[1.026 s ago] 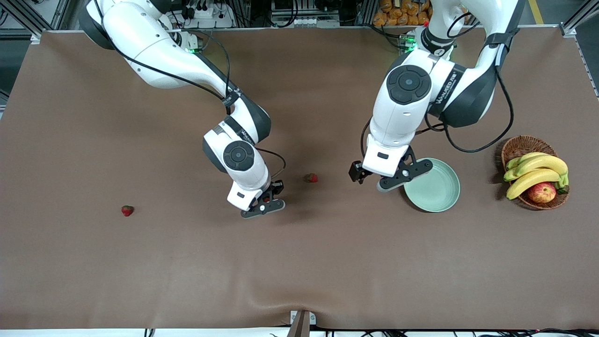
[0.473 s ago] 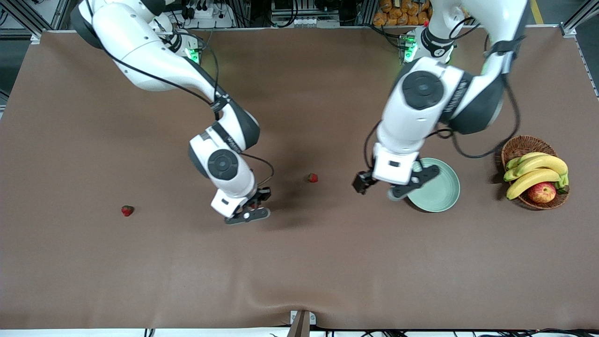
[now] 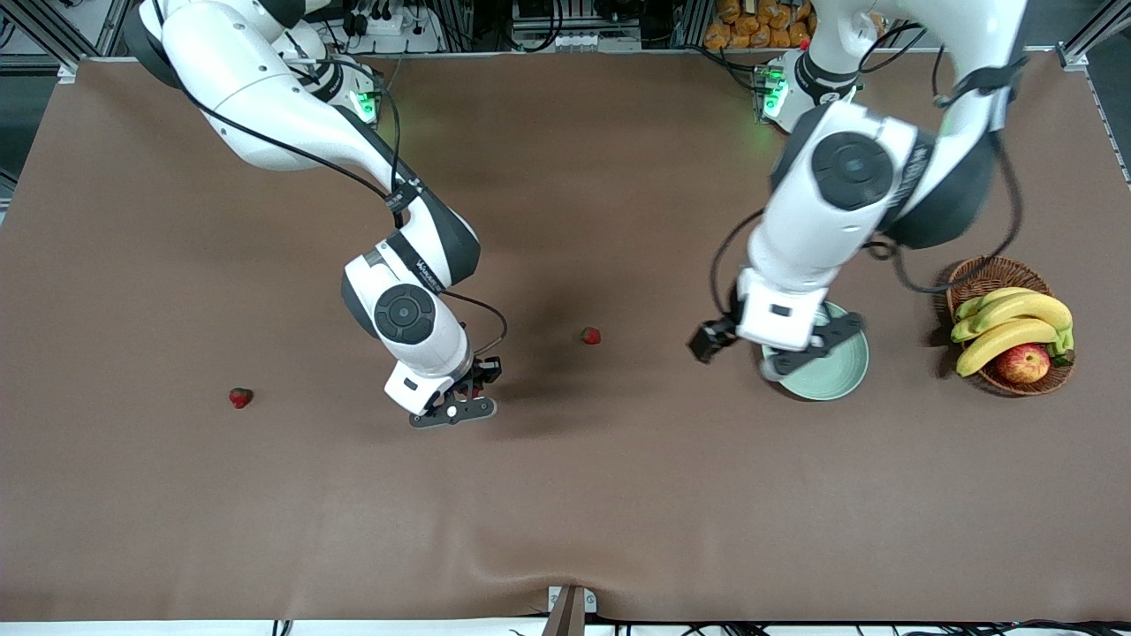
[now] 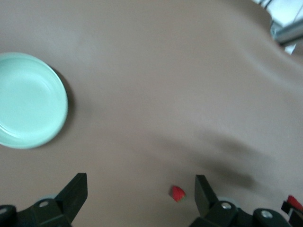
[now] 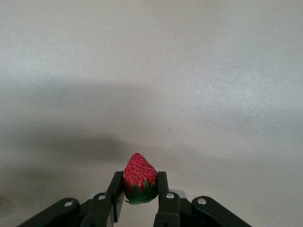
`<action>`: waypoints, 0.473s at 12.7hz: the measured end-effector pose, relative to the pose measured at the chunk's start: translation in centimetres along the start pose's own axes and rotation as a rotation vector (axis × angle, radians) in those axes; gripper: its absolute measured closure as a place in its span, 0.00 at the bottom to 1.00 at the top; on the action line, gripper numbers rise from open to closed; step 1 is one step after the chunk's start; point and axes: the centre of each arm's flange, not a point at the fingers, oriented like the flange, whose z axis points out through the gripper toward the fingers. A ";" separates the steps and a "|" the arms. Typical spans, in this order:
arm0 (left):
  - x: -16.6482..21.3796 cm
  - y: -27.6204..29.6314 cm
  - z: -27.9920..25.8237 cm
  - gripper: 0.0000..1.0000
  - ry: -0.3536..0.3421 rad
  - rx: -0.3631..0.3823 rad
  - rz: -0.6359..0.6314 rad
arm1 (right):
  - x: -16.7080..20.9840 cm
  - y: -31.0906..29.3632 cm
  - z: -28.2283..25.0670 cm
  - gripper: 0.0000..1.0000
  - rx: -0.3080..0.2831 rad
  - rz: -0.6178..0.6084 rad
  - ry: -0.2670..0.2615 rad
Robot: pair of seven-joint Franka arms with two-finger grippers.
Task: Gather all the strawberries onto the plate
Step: 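Lower the left gripper onto the middle strawberry and grasp it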
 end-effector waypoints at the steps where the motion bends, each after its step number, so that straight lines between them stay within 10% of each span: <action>1: -1.2 1.0 1.5 0.00 -0.017 -0.003 -0.037 | -0.3 -0.6 0.2 0.67 0.002 -0.007 -0.006; 6: -6.8 5.5 10.0 0.00 -0.066 -0.044 -0.292 | -1.3 -1.9 1.1 0.67 -0.007 0.015 -0.022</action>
